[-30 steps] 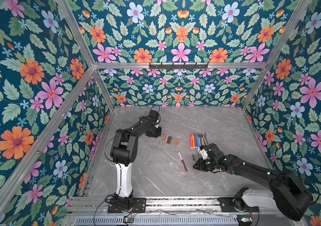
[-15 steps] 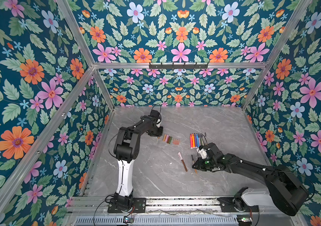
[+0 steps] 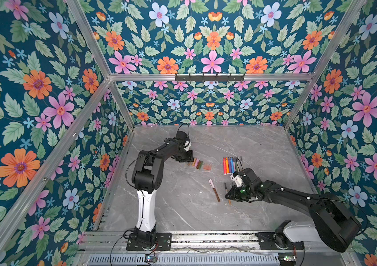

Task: Open the pen caps
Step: 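Lower the tan cap beside the other caps and open the left gripper, then carry the uncapped tan pen to the pen row while the left gripper withdraws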

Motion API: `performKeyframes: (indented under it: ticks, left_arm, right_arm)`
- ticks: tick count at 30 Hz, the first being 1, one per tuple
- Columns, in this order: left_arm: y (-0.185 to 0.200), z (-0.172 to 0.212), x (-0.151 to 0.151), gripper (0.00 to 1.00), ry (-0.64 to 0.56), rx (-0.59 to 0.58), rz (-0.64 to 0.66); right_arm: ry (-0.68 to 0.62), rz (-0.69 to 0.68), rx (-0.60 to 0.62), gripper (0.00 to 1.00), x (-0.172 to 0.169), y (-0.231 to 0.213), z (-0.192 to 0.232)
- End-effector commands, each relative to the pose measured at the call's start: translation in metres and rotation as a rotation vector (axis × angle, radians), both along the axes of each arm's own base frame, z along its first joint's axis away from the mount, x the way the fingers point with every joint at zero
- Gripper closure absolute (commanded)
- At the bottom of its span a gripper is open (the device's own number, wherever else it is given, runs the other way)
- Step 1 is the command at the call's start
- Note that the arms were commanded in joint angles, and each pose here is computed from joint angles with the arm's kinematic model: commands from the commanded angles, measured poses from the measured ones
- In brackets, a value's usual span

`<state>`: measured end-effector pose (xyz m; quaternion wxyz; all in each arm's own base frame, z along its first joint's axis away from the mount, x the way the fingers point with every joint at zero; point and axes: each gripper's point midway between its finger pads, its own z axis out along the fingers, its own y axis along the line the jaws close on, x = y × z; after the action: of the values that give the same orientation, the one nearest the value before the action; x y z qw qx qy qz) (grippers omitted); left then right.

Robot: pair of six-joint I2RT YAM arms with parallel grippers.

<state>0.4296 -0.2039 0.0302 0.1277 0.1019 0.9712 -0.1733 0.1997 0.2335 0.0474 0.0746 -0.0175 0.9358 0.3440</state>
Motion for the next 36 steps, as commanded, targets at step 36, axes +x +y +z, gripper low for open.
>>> performKeyframes:
  ticks: [36]
  left_arm:
    - [0.032,0.125,-0.109,0.60,-0.753,-0.330,0.279]
  right_arm:
    - [-0.179,-0.086,-0.136,1.00,0.027,-0.040,0.061]
